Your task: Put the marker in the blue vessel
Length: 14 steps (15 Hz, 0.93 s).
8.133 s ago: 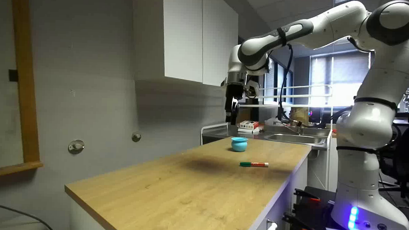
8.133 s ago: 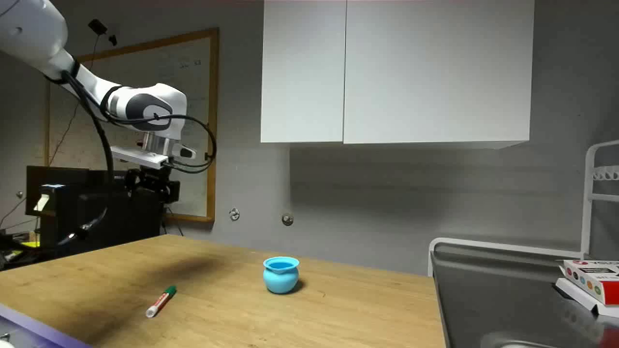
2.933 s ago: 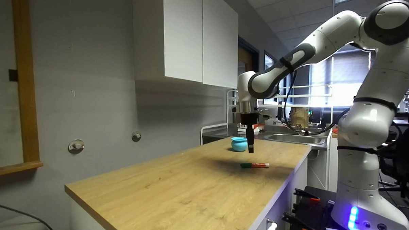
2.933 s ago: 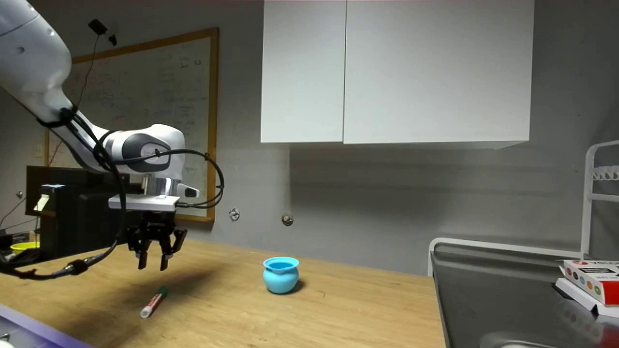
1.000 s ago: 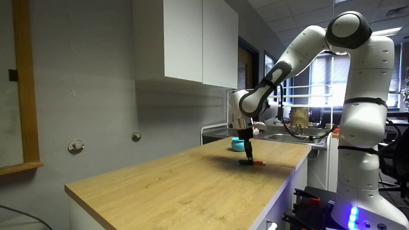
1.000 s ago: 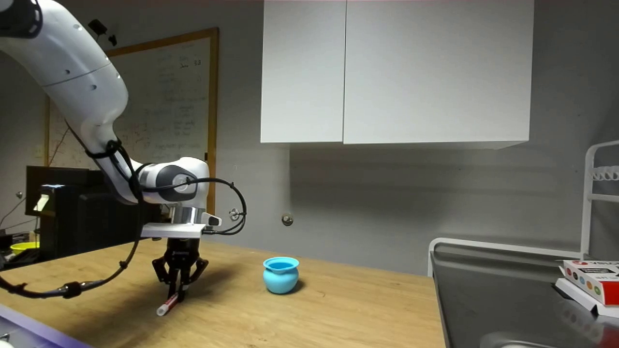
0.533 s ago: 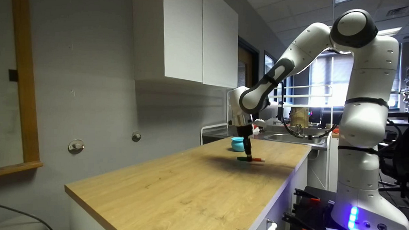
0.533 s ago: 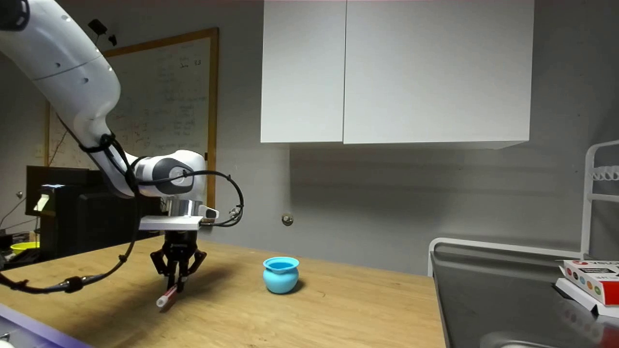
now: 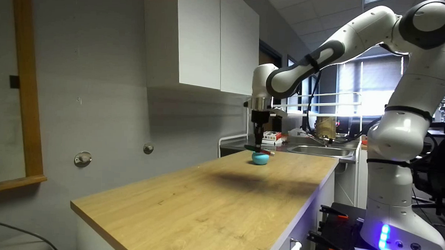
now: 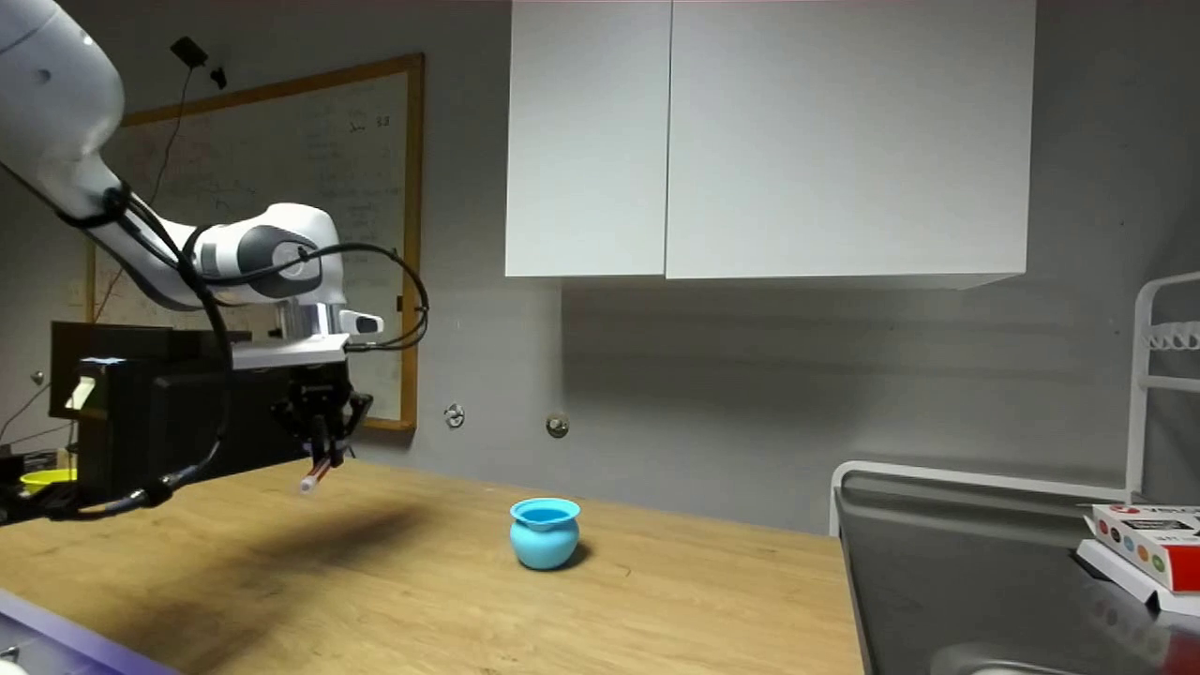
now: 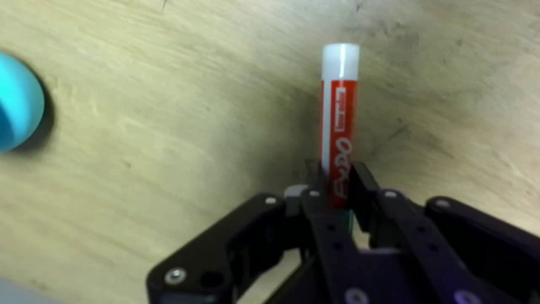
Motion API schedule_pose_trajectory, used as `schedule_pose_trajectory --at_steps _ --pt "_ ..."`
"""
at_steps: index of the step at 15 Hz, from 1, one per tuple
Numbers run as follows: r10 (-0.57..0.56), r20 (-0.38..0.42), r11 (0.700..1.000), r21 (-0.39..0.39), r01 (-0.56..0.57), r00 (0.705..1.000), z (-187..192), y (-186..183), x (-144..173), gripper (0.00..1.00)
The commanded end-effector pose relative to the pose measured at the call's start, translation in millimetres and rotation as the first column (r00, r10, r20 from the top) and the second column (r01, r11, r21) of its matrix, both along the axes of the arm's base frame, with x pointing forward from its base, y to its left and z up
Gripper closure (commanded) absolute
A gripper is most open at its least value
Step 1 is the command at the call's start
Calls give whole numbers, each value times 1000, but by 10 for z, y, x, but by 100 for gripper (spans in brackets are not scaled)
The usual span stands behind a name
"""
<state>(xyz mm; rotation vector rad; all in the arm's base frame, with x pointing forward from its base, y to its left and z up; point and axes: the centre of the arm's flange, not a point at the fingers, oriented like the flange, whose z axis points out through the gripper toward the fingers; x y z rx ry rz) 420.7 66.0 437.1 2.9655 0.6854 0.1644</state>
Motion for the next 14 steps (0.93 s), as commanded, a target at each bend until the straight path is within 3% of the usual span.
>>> schedule_pose_trajectory --at_steps 1,4,8,14 --pt "-27 161 999 39 21 987 547 187 143 89" --pt "-45 274 998 51 32 961 1015 101 339 88" --pt "-103 375 995 48 91 922 1445 -319 610 88" --pt "-279 456 960 113 256 845 1599 -1131 912 88"
